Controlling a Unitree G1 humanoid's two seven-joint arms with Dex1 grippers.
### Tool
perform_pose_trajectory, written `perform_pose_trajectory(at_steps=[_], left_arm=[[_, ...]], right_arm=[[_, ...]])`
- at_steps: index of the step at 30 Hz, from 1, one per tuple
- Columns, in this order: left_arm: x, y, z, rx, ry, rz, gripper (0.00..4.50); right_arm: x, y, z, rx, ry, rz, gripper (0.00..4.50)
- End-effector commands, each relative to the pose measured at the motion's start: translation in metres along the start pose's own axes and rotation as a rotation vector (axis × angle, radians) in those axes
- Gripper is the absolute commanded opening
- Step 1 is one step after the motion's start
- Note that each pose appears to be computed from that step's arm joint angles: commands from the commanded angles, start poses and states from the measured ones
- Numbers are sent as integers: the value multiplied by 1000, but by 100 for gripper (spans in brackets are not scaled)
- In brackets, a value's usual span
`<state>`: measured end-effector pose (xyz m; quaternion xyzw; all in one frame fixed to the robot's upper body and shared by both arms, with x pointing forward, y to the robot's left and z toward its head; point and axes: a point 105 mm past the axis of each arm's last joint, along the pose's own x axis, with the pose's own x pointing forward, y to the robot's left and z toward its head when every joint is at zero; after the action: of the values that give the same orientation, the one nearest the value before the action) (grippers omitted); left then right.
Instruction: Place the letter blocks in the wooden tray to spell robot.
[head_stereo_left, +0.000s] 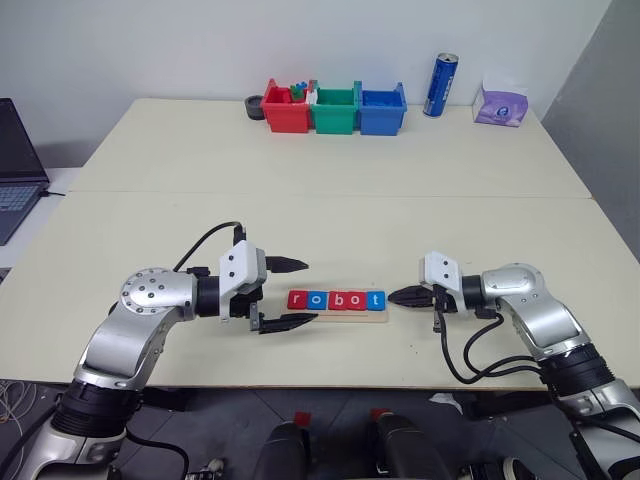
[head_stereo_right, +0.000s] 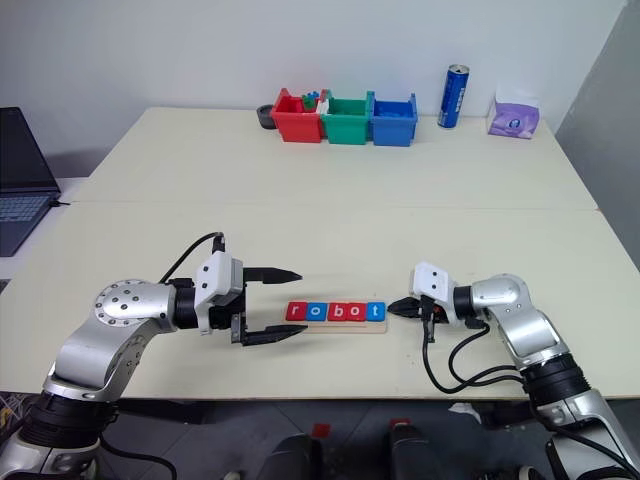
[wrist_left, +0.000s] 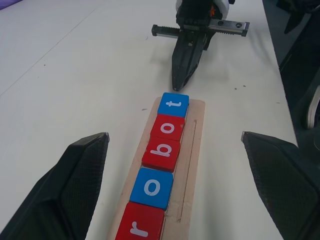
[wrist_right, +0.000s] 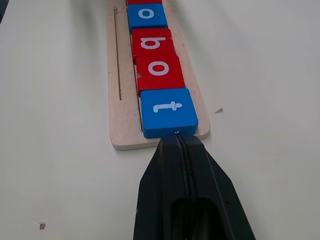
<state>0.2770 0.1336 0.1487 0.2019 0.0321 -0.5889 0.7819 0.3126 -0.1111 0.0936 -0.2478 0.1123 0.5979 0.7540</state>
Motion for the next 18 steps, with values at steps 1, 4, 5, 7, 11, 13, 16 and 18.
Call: perform_pose_trajectory(at_steps=[1, 4, 5, 7, 11, 13, 16, 18], left_arm=[[-3, 1, 10, 32, -21, 7, 450], [-4, 0, 10, 31, -20, 9, 450], [-4, 0, 9, 30, -20, 10, 450], [-5, -1, 9, 27, -19, 11, 450], [-6, -2, 7, 23, -16, 14, 450], [-7, -1, 7, 22, -15, 17, 450], [-7, -1, 7, 22, -15, 21, 450], [-7, -1, 6, 21, -15, 23, 450]], right_arm=[[3, -3, 9, -46, -26, -12, 2], [5, -3, 10, -48, -29, -12, 2], [6, -4, 10, -49, -30, -12, 2], [8, -5, 12, -51, -37, -13, 2], [11, -5, 16, -57, -46, -9, 2], [12, -5, 16, -58, -48, -7, 2], [12, -5, 16, -57, -49, -6, 2], [9, -6, 16, -55, -49, -7, 2]])
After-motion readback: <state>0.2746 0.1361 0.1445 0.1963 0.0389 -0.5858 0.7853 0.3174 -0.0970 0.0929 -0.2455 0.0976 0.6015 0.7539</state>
